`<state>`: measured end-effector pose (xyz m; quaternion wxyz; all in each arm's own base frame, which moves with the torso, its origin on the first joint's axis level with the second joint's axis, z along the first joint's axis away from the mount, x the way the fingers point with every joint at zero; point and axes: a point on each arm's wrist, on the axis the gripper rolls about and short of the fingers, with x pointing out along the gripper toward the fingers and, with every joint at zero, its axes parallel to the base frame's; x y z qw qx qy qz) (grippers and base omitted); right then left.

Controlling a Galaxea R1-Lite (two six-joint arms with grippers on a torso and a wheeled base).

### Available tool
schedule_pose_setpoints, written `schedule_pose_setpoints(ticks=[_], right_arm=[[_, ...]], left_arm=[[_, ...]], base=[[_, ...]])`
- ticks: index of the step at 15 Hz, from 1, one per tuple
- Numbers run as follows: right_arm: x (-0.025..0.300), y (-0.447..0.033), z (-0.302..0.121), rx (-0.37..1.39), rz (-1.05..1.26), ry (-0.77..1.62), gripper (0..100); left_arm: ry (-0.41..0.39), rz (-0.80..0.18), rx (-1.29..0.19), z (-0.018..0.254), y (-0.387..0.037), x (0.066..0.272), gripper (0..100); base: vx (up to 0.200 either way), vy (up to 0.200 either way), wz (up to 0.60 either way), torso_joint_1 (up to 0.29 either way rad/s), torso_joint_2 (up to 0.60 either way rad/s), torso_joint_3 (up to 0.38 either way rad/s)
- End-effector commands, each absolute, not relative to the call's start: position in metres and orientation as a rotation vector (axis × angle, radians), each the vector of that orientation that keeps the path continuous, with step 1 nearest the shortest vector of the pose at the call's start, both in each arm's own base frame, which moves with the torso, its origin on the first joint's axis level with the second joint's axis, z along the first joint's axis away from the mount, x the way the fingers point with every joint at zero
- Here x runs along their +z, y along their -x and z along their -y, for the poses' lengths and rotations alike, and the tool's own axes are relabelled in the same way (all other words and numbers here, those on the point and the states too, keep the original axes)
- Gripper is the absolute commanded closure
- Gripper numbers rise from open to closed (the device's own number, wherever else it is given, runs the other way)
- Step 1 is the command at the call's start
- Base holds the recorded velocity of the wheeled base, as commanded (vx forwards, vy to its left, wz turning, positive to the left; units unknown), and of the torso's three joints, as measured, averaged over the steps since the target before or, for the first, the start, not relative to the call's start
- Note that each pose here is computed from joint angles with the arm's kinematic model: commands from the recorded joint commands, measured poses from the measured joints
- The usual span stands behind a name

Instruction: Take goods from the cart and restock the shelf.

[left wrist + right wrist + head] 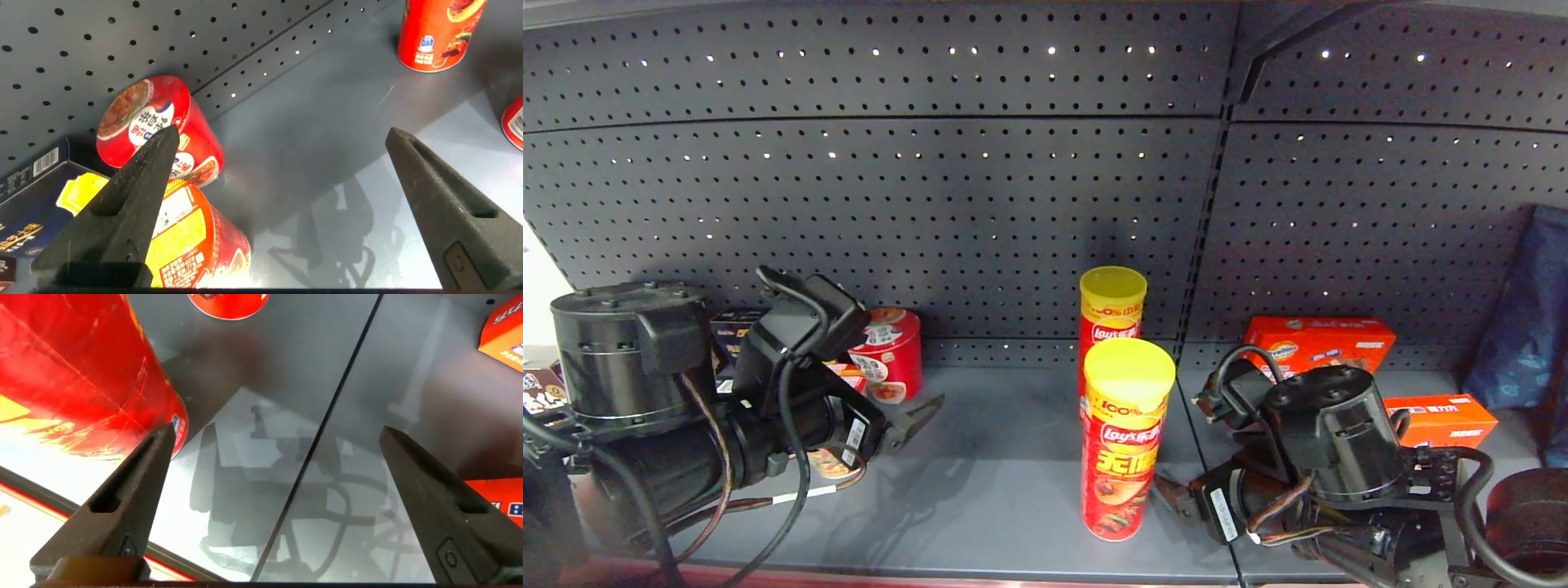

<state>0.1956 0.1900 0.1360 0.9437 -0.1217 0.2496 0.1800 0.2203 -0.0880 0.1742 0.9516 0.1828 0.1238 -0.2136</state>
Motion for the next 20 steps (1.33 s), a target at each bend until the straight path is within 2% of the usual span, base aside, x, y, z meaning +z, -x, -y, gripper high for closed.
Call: schedule_pose_setpoints(ticks=[1,12,13,16,20], right_arm=[[0.137,-0.195,-0.19,0.367,-0.507,0.246,0],[0.142,-0.192,-0.186,0.374,-0.493,0.23,0],[0.151,-0.189,-0.182,0.374,-0.463,0.207,0],[0.182,-0.179,-0.163,0.366,-0.336,0.115,0],[0.201,-0.167,-0.12,0.269,-0.242,0.04,0]], left_arm=[[-0.371,-0.252,-0.434,0.088,-0.22,0.174,0],[-0.37,-0.249,-0.434,0.086,-0.216,0.17,0],[-0.372,-0.251,-0.436,0.085,-0.214,0.168,0],[-0.353,-0.174,-0.424,0.078,-0.197,0.185,0],[-0.329,-0.106,-0.351,0.052,-0.163,0.194,0]], base=[[0.0,0.0,0.0,0.0,0.0,0.0],[0.0,0.0,0.0,0.0,0.0,0.0],[0.0,0.0,0.0,0.0,0.0,0.0],[0.0,0.0,0.0,0.0,0.0,0.0],[0.0,0.0,0.0,0.0,0.0,0.0]])
